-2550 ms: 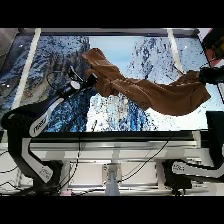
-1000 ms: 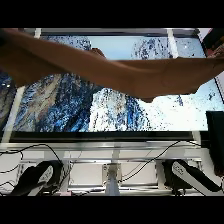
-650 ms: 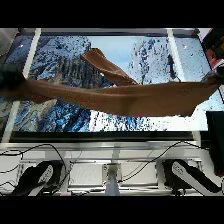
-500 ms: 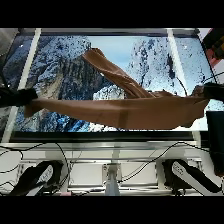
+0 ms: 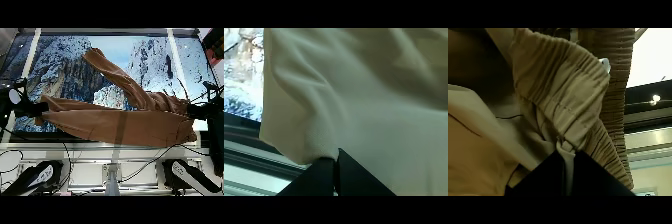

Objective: Fold the clothes and pants, and hang the long-sleeved shirts on hangers.

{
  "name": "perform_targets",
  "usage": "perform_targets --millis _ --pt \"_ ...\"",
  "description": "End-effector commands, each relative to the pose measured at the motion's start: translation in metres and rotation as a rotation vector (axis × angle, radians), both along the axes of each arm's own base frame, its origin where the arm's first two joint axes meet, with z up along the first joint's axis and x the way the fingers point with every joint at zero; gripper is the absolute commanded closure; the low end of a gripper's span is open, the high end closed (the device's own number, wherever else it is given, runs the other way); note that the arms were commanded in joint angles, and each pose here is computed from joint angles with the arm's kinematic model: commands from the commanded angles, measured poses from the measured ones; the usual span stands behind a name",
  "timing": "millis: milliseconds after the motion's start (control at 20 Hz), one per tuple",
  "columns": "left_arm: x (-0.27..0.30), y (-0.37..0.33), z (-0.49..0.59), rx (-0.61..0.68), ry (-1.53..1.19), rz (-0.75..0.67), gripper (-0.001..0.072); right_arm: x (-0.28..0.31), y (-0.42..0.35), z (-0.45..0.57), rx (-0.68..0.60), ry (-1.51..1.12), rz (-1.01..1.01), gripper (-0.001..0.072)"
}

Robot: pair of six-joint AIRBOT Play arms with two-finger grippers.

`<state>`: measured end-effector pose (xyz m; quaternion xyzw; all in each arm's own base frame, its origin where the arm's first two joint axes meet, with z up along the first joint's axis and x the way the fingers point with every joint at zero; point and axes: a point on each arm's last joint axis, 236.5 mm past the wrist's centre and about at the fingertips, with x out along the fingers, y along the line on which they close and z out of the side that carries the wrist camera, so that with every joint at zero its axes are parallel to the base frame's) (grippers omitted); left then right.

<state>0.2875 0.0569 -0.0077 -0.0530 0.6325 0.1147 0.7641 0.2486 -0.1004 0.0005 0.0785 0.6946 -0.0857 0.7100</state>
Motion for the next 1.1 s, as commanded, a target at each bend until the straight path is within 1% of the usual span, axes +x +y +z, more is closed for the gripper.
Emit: perform_targets --millis 0,150,300,400,500,600,650,750,800,850,950,1000,1050 --pt "0.002 0.001 -0.009 0.007 0.019 -0.040 0.0695 0.003 -0.004 -0.007 -0.019 -0.021 -0.003 0.0684" --pt "0.025 0.006 -0.003 0.036 -0.076 -0.057 0.0695 0.032 -0.010 0.001 -0.045 -0.140 -0.005 0.0684" --pt "0.080 0.009 0.020 0.065 -0.327 -0.079 0.0695 0.106 -0.015 0.031 -0.056 -0.471 -0.044 0.0684" --pt "0.133 0.010 0.061 0.101 -0.607 -0.104 0.0695 0.163 -0.022 0.081 -0.053 -0.778 -0.118 0.0684" --pt "0.178 0.008 0.126 0.120 -0.948 -0.102 0.0696 0.205 -0.042 0.155 -0.065 -1.094 -0.246 0.0684" --pt "0.201 0.004 0.207 0.078 -1.312 -0.056 0.0699 0.228 -0.061 0.219 -0.089 -1.285 -0.303 0.0685" --pt "0.206 0.007 0.237 0.047 -1.425 -0.021 0.0700 0.239 -0.065 0.242 -0.102 -1.326 -0.290 0.0685" --pt "0.219 0.024 0.273 -0.011 -1.503 0.081 0.0700 0.262 -0.070 0.285 -0.106 -1.373 -0.257 0.0685" --pt "0.225 0.030 0.290 -0.006 -1.535 0.089 0.0700 0.272 -0.070 0.303 -0.102 -1.386 -0.239 0.0685" --pt "0.229 0.031 0.302 -0.001 -1.558 0.086 0.0699 0.278 -0.071 0.317 -0.107 -1.399 -0.224 0.0684" --pt "0.230 0.030 0.313 0.059 -1.566 0.033 0.0697 0.280 -0.072 0.334 -0.127 -1.428 -0.205 0.0684" --pt "0.230 0.029 0.304 0.090 -1.512 0.003 0.0696 0.278 -0.071 0.328 -0.136 -1.397 -0.193 0.0685" --pt "0.228 0.029 0.283 0.103 -1.407 -0.006 0.0696 0.273 -0.070 0.308 -0.167 -1.303 -0.145 0.0684"
